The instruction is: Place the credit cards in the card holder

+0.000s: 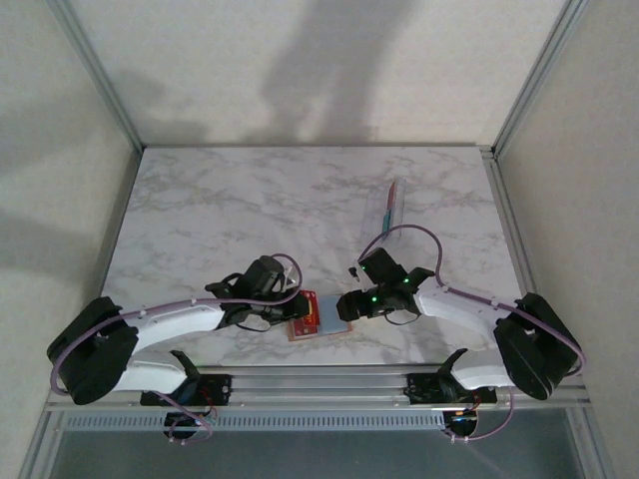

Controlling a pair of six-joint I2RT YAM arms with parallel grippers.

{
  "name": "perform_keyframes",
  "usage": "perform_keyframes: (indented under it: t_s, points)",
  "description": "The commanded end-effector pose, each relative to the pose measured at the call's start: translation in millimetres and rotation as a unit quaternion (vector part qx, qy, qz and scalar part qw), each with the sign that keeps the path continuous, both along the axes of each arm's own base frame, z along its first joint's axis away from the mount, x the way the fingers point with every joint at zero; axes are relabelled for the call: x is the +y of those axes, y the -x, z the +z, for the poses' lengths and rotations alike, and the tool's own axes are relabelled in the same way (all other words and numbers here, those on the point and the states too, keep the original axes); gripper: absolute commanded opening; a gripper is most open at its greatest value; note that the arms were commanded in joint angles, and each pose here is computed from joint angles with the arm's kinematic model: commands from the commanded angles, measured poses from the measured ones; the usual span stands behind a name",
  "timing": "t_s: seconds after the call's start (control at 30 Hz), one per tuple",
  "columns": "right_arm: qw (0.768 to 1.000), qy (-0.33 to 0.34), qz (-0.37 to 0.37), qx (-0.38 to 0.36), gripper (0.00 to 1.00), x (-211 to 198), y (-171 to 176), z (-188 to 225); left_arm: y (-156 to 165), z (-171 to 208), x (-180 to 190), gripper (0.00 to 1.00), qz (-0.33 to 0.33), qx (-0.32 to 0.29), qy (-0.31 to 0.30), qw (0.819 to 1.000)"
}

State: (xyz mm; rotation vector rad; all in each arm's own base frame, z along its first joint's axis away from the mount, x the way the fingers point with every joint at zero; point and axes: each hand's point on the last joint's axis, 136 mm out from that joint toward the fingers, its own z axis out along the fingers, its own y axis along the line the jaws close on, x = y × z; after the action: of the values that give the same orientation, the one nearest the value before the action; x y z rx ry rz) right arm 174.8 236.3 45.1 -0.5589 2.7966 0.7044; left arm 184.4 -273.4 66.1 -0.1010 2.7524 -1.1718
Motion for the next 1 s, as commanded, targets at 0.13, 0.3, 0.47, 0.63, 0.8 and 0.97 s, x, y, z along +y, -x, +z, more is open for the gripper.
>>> perform_keyframes:
  t_s: [0.13, 0.3, 0.47, 0.63, 0.8, 0.97]
  points:
    - [1.0, 0.004, 0.017, -0.025, 0.72, 8, -11, 0, 5, -19, 2, 0.0, -0.007, 0.023, 0.0, 1.0]
    - [1.0, -0.011, 0.016, -0.021, 0.64, 15, -11, -1, 8, -23, 0, 0.0, -0.014, 0.026, 0.02, 0.999]
    - [1.0, -0.008, 0.018, -0.01, 0.54, 15, -10, -6, 8, -25, 1, 0.0, -0.015, 0.026, 0.06, 0.998]
    - [1.0, -0.011, 0.017, 0.001, 0.48, 17, -7, -10, 3, -25, 6, 0.0, -0.002, 0.028, 0.083, 0.996]
    - [1.0, -0.006, 0.017, 0.007, 0.43, 16, -7, -14, 7, -20, 1, 0.01, -0.018, 0.029, 0.105, 0.994]
    - [1.0, -0.012, 0.023, 0.014, 0.39, 19, -5, -17, 10, -23, 3, 0.01, -0.028, 0.036, 0.108, 0.993]
